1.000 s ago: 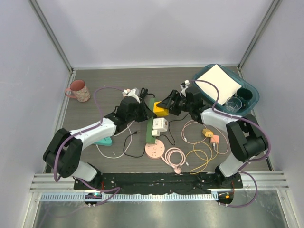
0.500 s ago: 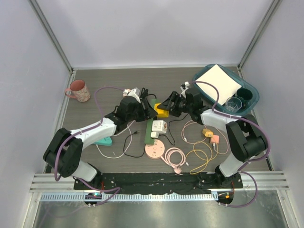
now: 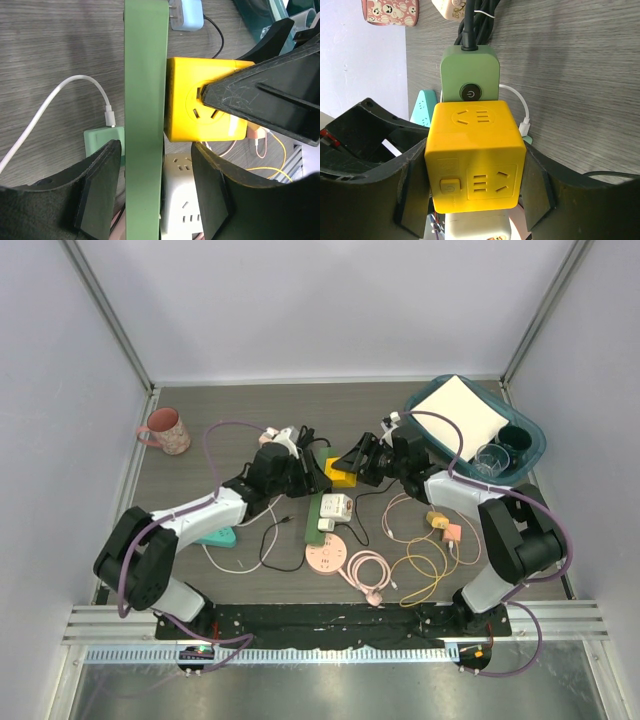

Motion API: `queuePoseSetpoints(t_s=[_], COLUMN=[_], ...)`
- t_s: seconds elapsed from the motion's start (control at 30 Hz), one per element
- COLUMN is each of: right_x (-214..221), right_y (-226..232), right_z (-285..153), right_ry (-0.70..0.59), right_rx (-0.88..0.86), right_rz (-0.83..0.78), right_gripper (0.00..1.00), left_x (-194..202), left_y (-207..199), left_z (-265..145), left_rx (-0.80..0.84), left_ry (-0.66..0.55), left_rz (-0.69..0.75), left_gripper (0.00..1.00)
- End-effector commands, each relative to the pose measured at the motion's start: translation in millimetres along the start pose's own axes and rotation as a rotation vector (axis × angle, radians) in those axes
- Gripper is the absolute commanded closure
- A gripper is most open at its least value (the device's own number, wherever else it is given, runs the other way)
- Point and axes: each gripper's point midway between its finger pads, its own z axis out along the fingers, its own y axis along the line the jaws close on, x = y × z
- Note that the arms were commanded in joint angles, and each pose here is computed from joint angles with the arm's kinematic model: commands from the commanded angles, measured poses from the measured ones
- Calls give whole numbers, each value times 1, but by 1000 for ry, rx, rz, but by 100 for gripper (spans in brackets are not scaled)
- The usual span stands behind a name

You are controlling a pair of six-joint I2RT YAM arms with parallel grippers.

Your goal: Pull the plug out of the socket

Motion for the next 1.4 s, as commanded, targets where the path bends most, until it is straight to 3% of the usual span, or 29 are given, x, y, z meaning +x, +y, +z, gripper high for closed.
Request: queuePoseSetpoints(t_s=[0.0,0.33,0.43,0.47,0.57,0.77,0.93,1.03,1.23,1.37], right_x=[-27,-24,-21,-19,-19,-15,-43,-55,-43,-32], right_y=[66,66,64,62,57,45,44,46,52,50], right_z=[-18,-17,-16,-16,-15,-17,-35,-47,-51,-48], right_ry=[-84,-73,-65,-61,-68,-83,-118,-145,-86,-82], right_rx=[-203,-216,-220,-218,-204,-175,-253,-279,-279,-184], right_rz=[-78,-85,-87,-85,-86,-131,-61,-110,-130,-213], right_gripper=[99,99,99,99,99,99,99,99,99,99], left_x=[-5,2,2,1,0,-5,-6,-7,-10,-10], left_y=[-5,1,-2,-3,-4,9,25,30,32,32], left_z=[7,18,21,22,25,25,20,18,22,26], left_rx=[20,7,19,23,18,-59,-130,-143,-152,-153], left_ry=[7,36,45,46,46,13,-7,-19,-28,-29], left_rz=[34,28,25,25,9,-8,11,-1,-23,-50], left_gripper=[39,44,59,74,100,100,100,100,100,100])
